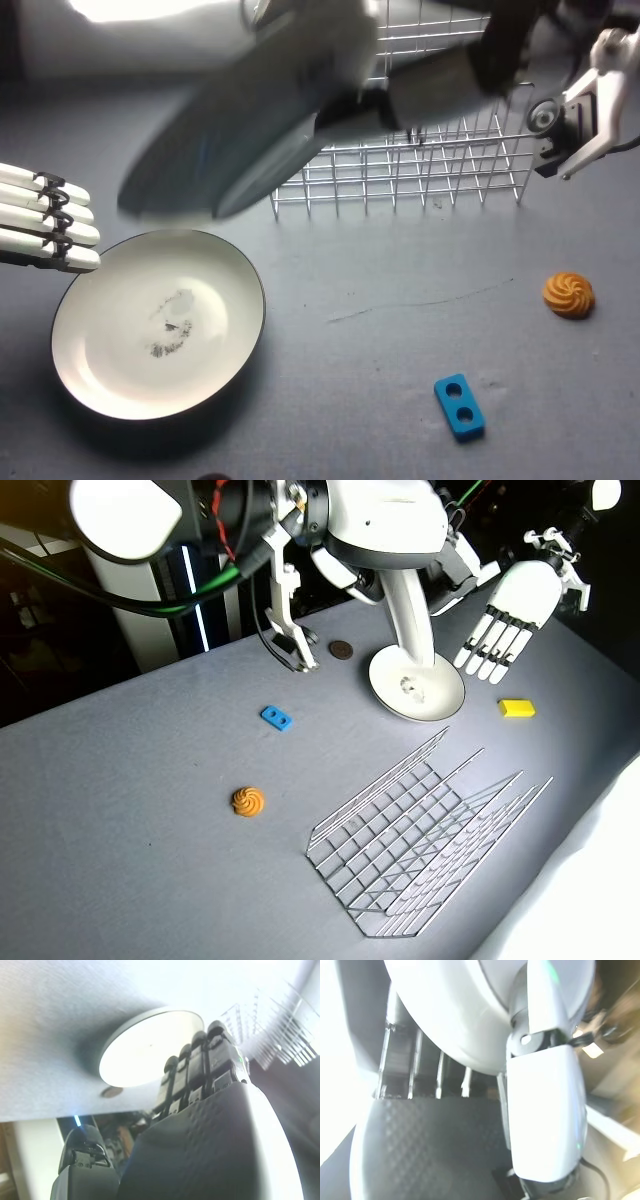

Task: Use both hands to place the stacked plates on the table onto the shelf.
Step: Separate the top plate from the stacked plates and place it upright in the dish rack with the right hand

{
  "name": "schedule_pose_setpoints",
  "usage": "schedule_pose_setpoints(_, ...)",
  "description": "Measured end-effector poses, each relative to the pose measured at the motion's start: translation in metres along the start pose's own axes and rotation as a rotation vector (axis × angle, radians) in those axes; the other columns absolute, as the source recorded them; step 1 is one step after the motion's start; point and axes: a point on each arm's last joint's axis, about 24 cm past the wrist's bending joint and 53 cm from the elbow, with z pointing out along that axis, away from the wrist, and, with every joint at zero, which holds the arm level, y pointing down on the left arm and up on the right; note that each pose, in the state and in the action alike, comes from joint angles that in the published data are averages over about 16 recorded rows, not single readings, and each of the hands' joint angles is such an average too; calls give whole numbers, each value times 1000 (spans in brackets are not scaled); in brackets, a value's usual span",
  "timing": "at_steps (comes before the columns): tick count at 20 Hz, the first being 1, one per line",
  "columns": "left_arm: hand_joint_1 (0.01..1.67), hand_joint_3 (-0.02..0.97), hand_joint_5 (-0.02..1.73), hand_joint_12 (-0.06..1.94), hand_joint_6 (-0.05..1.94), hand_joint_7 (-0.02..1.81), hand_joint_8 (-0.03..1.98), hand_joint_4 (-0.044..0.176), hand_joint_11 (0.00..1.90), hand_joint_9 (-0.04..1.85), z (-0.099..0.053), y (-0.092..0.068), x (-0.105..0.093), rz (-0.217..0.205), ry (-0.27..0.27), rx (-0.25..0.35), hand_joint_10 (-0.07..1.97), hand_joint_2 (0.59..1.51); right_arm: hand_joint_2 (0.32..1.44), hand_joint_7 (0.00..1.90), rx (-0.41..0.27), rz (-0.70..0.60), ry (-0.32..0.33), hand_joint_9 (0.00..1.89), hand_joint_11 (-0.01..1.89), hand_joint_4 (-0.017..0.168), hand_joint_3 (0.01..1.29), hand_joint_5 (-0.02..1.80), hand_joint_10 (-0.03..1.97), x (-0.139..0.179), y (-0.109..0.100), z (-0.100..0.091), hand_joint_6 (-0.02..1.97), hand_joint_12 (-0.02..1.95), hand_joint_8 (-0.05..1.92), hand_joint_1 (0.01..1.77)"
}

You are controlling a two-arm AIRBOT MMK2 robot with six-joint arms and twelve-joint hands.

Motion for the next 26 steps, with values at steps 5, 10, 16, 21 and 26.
schedule_pose_setpoints(5,19,19,21,11,8,20,-13,5,15,22,5,-3,3,-9,9,4,7,1073,959,1113,102,199,-73,970,608,-4,14,1028,1005,-39,-27,-7,762,1612,938,1235)
schedule_pose_setpoints(10,19,19,21,11,8,19,-13,3,15,22,10,-7,7,-18,22,11,7,1073,961,1110,180,316,-121,961,605,-6,14,1019,1033,-64,-55,-11,762,1626,950,1240)
schedule_pose_setpoints(16,20,19,21,11,8,20,-14,2,15,22,15,-10,13,-27,41,16,7,1074,964,1095,239,359,-163,954,616,-8,14,1020,1079,-84,-86,-14,753,1639,959,1241)
schedule_pose_setpoints(21,20,19,21,11,8,20,-14,2,15,22,18,-10,17,-31,53,15,7,1076,966,1089,276,363,-185,948,624,-8,15,1026,1096,-91,-109,-13,746,1656,964,1241)
schedule_pose_setpoints(26,20,19,21,11,8,20,-14,3,15,22,21,-9,21,-33,66,10,7,1077,966,1086,303,356,-202,948,627,-8,15,1029,1102,-94,-130,-12,744,1667,963,1242)
